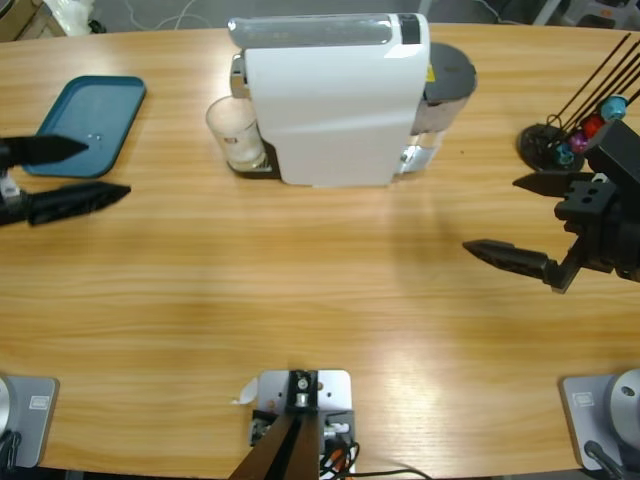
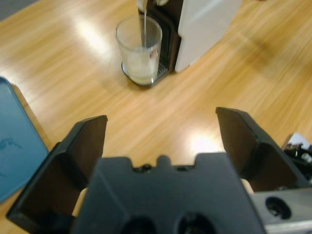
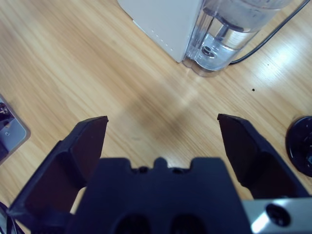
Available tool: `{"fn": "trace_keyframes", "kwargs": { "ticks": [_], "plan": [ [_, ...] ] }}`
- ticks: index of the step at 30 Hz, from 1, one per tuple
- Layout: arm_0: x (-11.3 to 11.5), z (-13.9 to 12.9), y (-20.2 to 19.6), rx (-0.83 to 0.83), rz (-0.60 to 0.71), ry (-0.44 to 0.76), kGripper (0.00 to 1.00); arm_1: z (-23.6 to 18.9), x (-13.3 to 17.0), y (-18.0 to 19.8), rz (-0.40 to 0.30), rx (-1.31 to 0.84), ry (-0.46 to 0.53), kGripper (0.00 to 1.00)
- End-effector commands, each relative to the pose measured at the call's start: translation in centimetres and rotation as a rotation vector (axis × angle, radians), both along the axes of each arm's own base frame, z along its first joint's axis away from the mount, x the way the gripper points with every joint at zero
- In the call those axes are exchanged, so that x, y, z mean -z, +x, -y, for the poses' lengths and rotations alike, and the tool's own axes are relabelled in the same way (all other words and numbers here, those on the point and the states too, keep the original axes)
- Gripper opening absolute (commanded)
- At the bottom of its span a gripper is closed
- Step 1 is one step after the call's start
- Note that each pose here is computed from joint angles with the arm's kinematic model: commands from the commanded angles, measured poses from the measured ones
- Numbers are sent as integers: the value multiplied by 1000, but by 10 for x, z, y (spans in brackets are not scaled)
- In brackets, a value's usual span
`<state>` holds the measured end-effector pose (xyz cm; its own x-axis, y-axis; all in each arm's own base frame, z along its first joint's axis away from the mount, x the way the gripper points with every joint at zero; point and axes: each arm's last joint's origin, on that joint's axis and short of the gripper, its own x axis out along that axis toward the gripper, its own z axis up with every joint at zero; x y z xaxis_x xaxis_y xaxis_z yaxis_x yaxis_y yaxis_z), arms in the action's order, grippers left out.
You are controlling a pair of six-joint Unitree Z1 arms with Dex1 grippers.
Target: Pour coffee
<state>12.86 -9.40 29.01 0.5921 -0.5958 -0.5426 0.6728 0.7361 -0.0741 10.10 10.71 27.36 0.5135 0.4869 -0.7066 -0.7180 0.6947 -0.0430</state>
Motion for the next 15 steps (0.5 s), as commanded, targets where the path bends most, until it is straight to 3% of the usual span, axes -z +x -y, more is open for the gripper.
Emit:
{"fn": "trace_keyframes", "kwargs": {
  "ticks": [1,7,15],
  "plan": [
    [16,42,61,4,-13,18,991,-3,7,1,-22,-14,-51,1000],
    [50,61,85,55,-37,72,991,-2,7,0,-20,-14,-49,1000],
    [65,74,108,68,12,149,996,-1,6,0,-13,-12,-51,1000]
  ]
}}
